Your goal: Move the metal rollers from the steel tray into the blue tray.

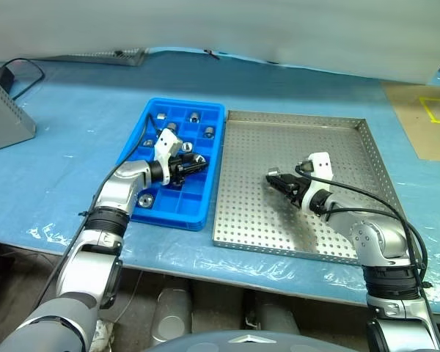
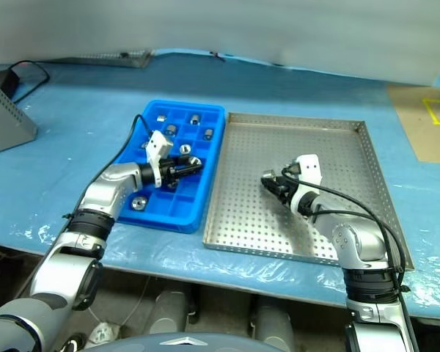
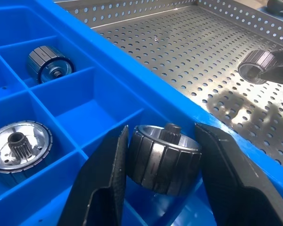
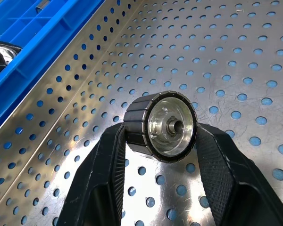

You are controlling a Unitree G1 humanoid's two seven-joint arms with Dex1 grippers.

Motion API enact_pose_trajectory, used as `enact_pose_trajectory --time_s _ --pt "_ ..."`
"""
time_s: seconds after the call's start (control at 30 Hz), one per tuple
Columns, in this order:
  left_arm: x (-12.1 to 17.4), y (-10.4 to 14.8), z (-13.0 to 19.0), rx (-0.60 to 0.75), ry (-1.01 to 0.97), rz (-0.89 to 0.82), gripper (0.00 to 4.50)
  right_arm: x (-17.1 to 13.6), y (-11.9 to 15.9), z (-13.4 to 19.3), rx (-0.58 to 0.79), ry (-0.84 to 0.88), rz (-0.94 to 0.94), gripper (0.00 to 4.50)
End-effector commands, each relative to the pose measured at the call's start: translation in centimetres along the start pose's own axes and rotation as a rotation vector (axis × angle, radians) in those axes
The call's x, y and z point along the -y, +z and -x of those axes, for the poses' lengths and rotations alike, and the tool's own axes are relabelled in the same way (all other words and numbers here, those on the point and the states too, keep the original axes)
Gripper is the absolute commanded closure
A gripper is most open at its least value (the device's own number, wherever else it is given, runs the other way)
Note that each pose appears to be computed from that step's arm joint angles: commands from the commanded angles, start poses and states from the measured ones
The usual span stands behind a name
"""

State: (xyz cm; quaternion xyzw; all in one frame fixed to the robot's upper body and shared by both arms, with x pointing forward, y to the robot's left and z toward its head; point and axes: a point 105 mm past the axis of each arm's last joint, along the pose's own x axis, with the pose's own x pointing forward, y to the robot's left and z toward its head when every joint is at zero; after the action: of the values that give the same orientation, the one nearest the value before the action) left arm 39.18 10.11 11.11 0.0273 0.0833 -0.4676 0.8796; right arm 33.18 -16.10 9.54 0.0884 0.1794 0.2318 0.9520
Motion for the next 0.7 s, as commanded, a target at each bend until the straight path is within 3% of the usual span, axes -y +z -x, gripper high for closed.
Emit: enact_pose_trajectory --time_s 0.03,0.1,0.27,0.5,0.63,0.7 --pt "-0.5 -0.6 0.2 -0.023 0.019 0.001 2.65 -0.5 1.6 0.4 0.061 0.018 0.030 2.72" --pt "-0.4 -0.4 0.1 -0.015 0.014 0.001 2.65 -0.5 1.6 0.4 0.060 0.017 0.032 2.72" --pt "-0.4 0.1 0.1 0.007 0.008 0.006 1.03 -0.5 1.6 0.3 0.063 0.016 0.029 2.72" --pt "-0.8 4.2 0.8 0.146 -0.019 0.028 1.03 -0.9 2.3 0.5 0.087 0.041 0.023 2.72" --pt "-0.5 9.4 3.4 0.356 -0.114 0.102 1.03 -4.6 3.4 1.9 0.092 0.268 0.083 2.72" --pt "-1.2 10.4 5.0 0.391 -0.111 0.118 1.03 -6.0 3.4 2.6 0.064 0.367 0.114 2.72"
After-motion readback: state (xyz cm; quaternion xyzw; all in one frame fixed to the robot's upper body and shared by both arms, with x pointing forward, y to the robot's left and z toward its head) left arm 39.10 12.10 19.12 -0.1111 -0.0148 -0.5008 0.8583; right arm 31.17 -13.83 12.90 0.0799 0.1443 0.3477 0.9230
